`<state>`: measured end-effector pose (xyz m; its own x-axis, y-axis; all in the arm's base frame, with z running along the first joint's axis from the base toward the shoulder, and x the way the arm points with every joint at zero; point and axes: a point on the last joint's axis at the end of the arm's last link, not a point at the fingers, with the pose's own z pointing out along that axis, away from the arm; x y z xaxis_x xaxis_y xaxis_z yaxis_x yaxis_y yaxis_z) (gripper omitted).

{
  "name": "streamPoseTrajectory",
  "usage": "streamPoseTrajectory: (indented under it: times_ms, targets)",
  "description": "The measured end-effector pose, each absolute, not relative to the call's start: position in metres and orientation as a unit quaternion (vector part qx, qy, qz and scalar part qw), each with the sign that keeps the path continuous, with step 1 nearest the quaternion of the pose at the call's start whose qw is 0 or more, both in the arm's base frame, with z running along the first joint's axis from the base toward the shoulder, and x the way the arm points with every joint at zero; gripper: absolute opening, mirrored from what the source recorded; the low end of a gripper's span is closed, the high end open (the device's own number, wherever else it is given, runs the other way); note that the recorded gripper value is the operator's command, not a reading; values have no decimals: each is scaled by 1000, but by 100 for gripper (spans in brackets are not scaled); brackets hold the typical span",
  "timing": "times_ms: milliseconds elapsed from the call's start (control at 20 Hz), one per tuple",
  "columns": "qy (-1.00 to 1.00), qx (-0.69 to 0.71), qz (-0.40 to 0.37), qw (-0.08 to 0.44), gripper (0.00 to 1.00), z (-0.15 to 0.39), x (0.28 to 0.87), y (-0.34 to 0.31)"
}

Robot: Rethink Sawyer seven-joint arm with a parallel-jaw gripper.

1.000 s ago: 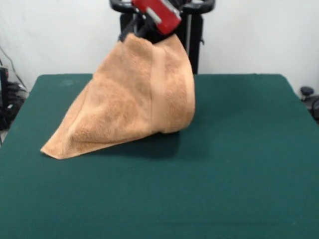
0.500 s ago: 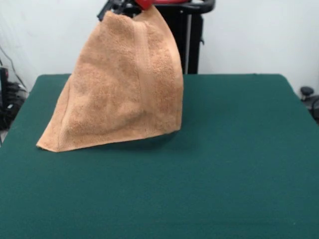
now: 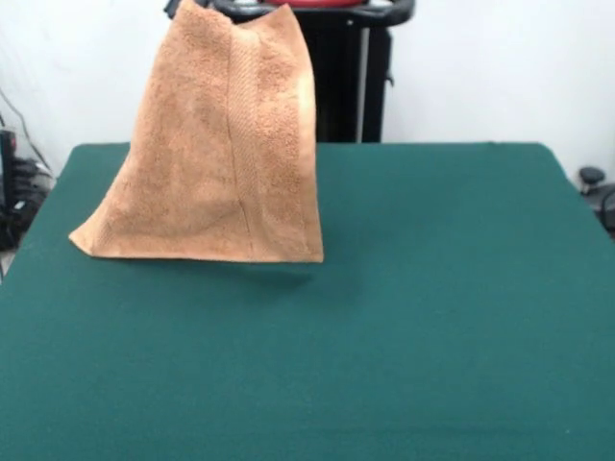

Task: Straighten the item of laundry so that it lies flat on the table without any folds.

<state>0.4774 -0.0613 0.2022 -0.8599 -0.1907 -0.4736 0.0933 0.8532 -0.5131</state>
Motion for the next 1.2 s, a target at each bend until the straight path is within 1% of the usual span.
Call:
streamPoseTrajectory:
  times_ms: [800, 1200]
  targets:
    - [934, -5, -234, 269, 0, 210, 495, -59]
    - [941, 2, -222, 255, 0, 205, 501, -56]
